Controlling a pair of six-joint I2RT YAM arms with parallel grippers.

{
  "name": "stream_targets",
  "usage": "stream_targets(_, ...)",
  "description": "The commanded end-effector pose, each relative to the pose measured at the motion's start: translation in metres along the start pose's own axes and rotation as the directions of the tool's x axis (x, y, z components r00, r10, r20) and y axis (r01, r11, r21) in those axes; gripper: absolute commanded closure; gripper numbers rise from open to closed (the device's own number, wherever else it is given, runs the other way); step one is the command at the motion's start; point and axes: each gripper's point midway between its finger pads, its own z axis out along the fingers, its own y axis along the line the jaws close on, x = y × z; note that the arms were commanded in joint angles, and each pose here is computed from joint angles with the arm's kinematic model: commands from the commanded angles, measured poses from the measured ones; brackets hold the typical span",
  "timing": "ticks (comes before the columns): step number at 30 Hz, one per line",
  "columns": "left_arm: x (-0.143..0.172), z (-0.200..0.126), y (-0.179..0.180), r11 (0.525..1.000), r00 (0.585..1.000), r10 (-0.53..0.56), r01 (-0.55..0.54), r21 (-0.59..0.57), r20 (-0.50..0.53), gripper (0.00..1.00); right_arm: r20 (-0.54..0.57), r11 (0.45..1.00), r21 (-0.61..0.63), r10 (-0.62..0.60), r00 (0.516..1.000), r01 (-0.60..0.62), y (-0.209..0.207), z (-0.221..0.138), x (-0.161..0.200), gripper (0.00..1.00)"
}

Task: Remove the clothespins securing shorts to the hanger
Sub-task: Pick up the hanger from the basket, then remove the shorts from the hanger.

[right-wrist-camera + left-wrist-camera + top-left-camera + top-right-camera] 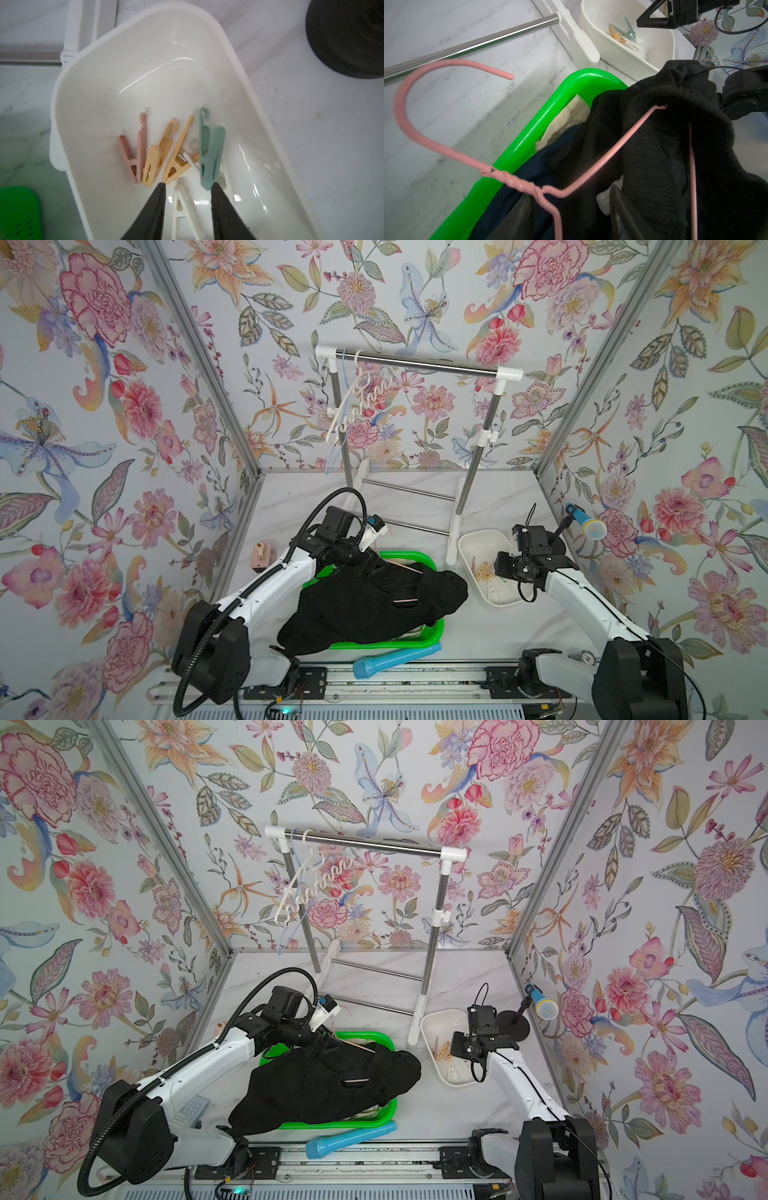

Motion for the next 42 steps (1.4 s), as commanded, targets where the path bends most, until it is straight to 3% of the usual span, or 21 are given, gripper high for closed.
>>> stream_targets(1,-0.006,-0.005,-0.012,0.997,0.999,0.023,-0.024,0.072,0.023,0.51,0.034,0.999,-0.037,-0.003,0.999,0.004,0.006,-0.009,-0.006,0.58)
stream_targets(7,-0.022,-0.018,-0.027,0.992,0.995,0.043,-0.053,0.112,0.094,0.92,0.095,0.994,-0.100,-0.036,0.995,0.046,0.027,-0.032,-0.015,0.57)
stream_targets(9,-0.031,-0.026,-0.033,0.991,0.990,0.055,-0.071,0.117,0.133,1.00,0.125,0.987,-0.134,-0.069,0.990,0.086,0.043,-0.044,-0.018,0.56)
stream_targets(15,-0.065,-0.068,-0.052,0.986,0.945,0.126,-0.152,0.064,0.302,1.00,0.235,0.951,-0.246,-0.129,0.963,0.188,0.099,-0.096,-0.024,0.52)
stream_targets(20,-0.088,-0.120,-0.062,0.977,0.871,0.213,-0.188,-0.100,0.444,1.00,0.326,0.906,-0.308,-0.186,0.927,0.290,0.149,-0.142,-0.022,0.47)
stream_targets(29,-0.096,-0.172,-0.063,0.943,0.816,0.293,-0.159,-0.294,0.499,1.00,0.517,0.844,-0.263,-0.287,0.807,0.468,0.214,-0.224,-0.031,0.38)
stream_targets(35,-0.103,-0.179,-0.066,0.943,0.804,0.293,-0.155,-0.294,0.518,1.00,0.551,0.799,-0.227,-0.366,0.750,0.557,0.255,-0.238,-0.022,0.34)
stream_targets(42,-0.104,-0.179,-0.070,0.948,0.802,0.286,-0.158,-0.276,0.525,1.00,0.529,0.782,-0.184,-0.431,0.731,0.595,0.278,-0.222,-0.018,0.31)
